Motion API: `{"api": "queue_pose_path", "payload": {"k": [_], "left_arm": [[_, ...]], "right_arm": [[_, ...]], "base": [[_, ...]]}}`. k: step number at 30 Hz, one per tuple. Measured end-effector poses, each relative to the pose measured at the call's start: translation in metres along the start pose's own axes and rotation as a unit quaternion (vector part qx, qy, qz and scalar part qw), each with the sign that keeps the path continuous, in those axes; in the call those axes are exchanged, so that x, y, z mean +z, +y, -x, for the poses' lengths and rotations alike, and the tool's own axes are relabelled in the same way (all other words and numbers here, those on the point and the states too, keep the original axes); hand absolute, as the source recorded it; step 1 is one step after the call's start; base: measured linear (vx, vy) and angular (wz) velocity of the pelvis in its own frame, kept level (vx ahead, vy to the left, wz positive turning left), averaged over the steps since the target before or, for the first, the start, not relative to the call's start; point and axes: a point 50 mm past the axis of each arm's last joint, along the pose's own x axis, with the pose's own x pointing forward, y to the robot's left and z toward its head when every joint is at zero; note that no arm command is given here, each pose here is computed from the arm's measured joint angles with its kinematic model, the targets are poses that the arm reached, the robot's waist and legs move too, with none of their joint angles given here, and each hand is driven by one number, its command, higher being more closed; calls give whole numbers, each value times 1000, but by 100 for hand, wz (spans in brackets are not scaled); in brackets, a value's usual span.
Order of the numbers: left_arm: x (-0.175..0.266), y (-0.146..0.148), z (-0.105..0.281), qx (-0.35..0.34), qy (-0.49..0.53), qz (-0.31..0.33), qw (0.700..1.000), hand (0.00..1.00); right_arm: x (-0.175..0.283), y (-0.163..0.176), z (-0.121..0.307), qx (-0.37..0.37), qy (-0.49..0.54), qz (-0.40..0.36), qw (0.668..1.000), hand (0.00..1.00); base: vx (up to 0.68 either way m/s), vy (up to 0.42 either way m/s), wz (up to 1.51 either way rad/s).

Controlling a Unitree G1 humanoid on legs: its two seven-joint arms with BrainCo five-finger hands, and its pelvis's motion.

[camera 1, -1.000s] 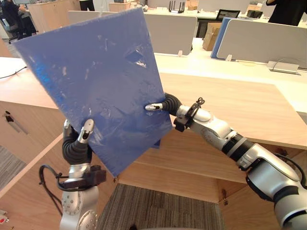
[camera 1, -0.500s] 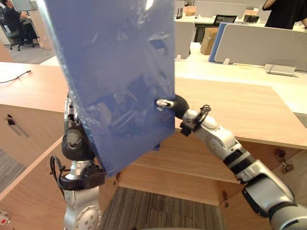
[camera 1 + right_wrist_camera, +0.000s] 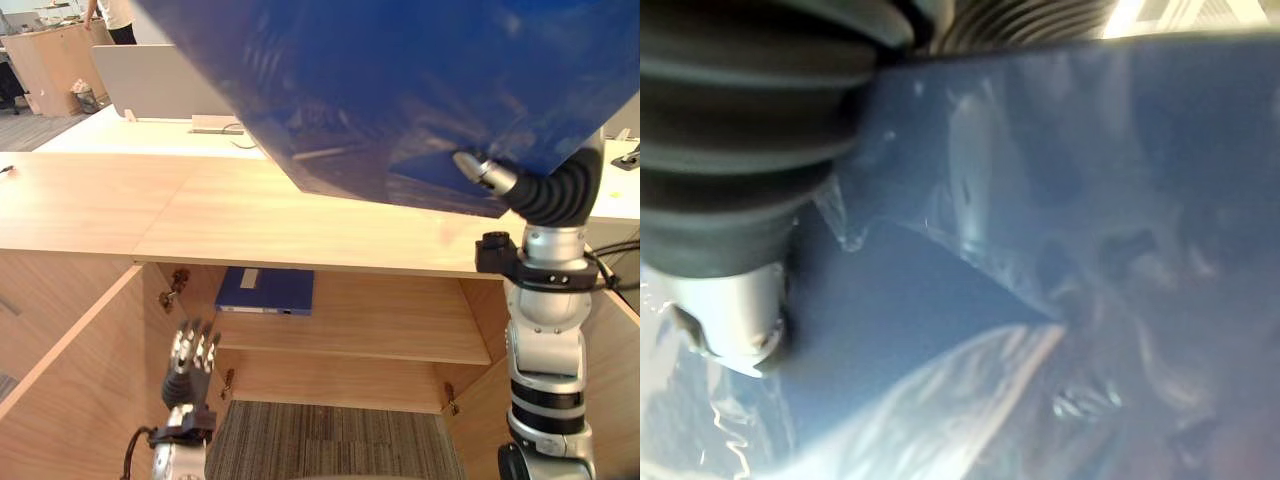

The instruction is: Walk over to the cabinet, pick up the folder, carry it to the office cabinet, place the folder inside the office cabinet, then close the office cabinet door

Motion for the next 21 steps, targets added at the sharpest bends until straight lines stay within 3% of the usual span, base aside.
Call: {"api": "queue_pose_path", "payload": {"k": [4,8,11,12,13,15,17,21], "left_arm": [[-33,41,18,34,142,-131,981,0],[-66,71,46,72,264,-188,943,0],[-84,94,70,123,353,-213,903,0],[-87,100,77,141,377,-227,887,0],[-88,102,79,147,385,-233,881,0],[-89,111,90,178,406,-242,863,0],[-88,116,96,197,412,-242,856,0],[-85,124,103,228,413,-248,846,0]], "right_arm": [[16,34,9,98,-52,14,994,100],[30,82,38,255,-96,-25,962,100],[24,127,84,428,-96,-33,898,100],[16,139,104,497,-96,-19,862,100],[12,144,114,528,-96,-10,844,100],[-3,151,143,624,-105,29,773,100],[-11,151,155,661,-108,47,741,100],[-34,152,166,699,-78,78,707,100]], "base": [[-24,2,-21],[-3,4,-21],[-23,9,-25],[-37,9,-13],[-51,15,-13],[-52,12,-9],[-41,6,-4],[-43,-2,-4]]}}
